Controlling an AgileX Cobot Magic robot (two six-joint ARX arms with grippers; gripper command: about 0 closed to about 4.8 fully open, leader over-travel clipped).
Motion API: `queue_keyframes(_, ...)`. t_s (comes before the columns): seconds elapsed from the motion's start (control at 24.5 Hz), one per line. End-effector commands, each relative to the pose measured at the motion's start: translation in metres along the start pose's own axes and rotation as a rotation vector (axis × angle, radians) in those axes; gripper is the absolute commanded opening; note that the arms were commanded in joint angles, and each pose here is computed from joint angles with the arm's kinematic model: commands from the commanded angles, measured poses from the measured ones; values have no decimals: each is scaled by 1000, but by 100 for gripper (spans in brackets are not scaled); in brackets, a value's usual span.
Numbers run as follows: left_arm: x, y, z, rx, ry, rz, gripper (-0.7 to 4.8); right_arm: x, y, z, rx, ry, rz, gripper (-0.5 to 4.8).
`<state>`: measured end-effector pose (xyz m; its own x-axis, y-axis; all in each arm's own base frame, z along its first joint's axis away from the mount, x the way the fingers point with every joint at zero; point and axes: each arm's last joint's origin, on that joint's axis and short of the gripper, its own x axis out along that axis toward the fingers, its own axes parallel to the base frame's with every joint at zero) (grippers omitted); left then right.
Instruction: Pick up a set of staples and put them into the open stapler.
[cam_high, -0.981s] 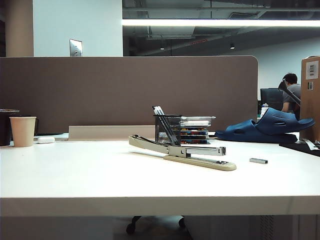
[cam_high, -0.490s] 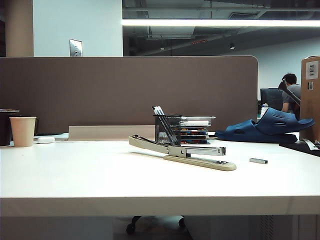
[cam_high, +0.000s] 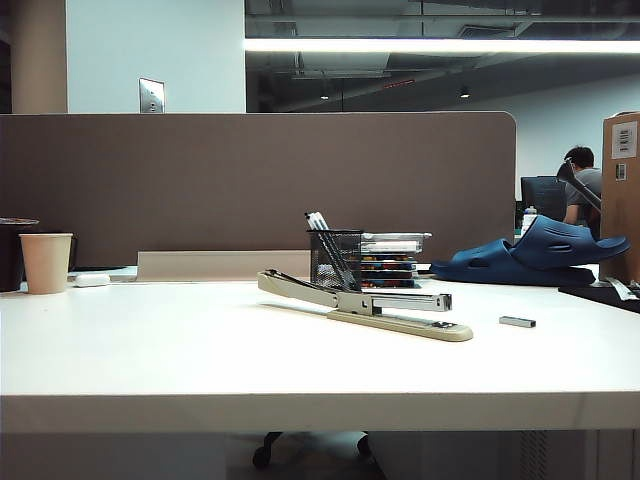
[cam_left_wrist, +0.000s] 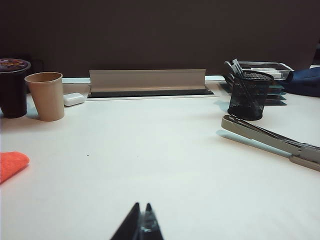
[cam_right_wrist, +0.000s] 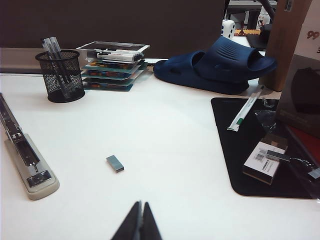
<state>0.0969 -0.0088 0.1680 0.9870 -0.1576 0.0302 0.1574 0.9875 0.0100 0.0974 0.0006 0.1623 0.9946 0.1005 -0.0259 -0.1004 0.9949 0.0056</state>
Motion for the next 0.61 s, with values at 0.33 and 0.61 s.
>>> queue_keyframes(0.33, -1, -8, -3, -9, 35, -293, -6, -5, 1, 17, 44, -33, -4, -9)
queue_keyframes(0.61, -2, -11, -3, -12, 37, -389, -6, -9, 1, 37, 51, 17, 0, -9)
